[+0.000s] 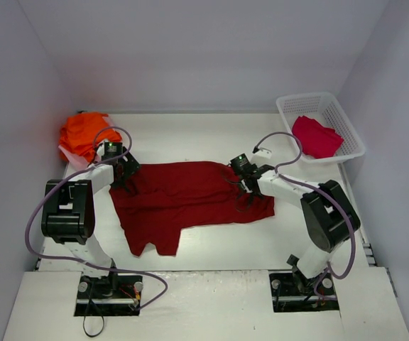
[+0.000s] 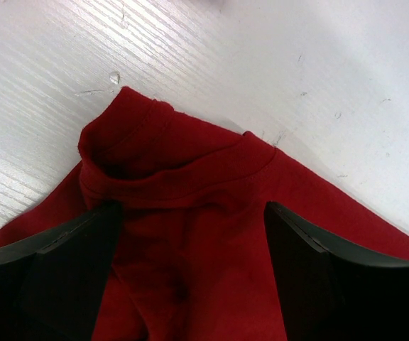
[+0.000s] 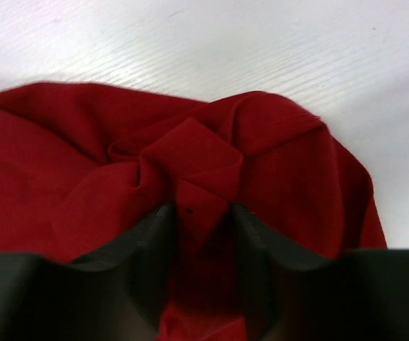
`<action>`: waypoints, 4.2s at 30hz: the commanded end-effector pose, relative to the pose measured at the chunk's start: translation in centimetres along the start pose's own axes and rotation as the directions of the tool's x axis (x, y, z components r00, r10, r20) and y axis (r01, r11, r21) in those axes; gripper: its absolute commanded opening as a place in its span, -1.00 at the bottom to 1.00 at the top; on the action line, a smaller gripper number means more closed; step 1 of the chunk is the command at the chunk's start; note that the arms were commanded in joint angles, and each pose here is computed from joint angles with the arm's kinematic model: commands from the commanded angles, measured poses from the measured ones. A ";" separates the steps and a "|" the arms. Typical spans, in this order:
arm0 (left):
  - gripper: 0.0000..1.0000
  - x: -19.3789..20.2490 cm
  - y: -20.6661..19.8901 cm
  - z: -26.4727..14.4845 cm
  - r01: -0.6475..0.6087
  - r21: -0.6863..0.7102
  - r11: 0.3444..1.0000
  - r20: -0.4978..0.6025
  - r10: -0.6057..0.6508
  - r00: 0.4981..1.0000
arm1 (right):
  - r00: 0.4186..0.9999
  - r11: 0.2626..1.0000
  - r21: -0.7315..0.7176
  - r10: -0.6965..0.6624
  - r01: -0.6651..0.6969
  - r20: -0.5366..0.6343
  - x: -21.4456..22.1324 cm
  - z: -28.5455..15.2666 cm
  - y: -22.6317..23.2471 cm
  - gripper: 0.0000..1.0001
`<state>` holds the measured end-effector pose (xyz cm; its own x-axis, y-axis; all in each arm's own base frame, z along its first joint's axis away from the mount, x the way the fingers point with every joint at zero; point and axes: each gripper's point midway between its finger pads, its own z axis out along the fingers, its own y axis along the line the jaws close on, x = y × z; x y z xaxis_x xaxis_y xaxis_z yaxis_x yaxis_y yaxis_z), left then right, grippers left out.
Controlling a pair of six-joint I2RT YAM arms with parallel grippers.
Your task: Fold and stack the t-shirts
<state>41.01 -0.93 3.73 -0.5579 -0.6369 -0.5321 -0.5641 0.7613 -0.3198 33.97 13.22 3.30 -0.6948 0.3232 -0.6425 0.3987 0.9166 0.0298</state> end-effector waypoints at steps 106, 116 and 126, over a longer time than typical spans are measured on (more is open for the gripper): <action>0.52 1.3 1.4 -0.9 -0.030 0.002 1.000 0.006 0.030 1.000 | 0.956 0.982 -0.188 0.038 0.018 0.289 -5.4 -14.5 0.9 0.22; 0.52 2.0 1.8 -0.5 -0.033 -0.004 0.999 -0.009 0.033 0.999 | 0.970 0.989 -0.121 0.112 -0.087 0.214 -7.5 -8.1 -1.4 0.08; 0.52 1.9 1.7 -0.6 -0.029 0.001 1.000 -0.008 0.029 1.000 | 0.983 0.980 -0.167 0.130 -0.107 0.131 -7.8 -2.6 -0.1 0.02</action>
<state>40.68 -0.88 3.67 -0.5317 -0.6195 -0.5775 -0.5327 0.7747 -0.3406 35.69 9.85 9.11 -0.5897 0.3795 -0.7129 0.4106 0.9010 0.1400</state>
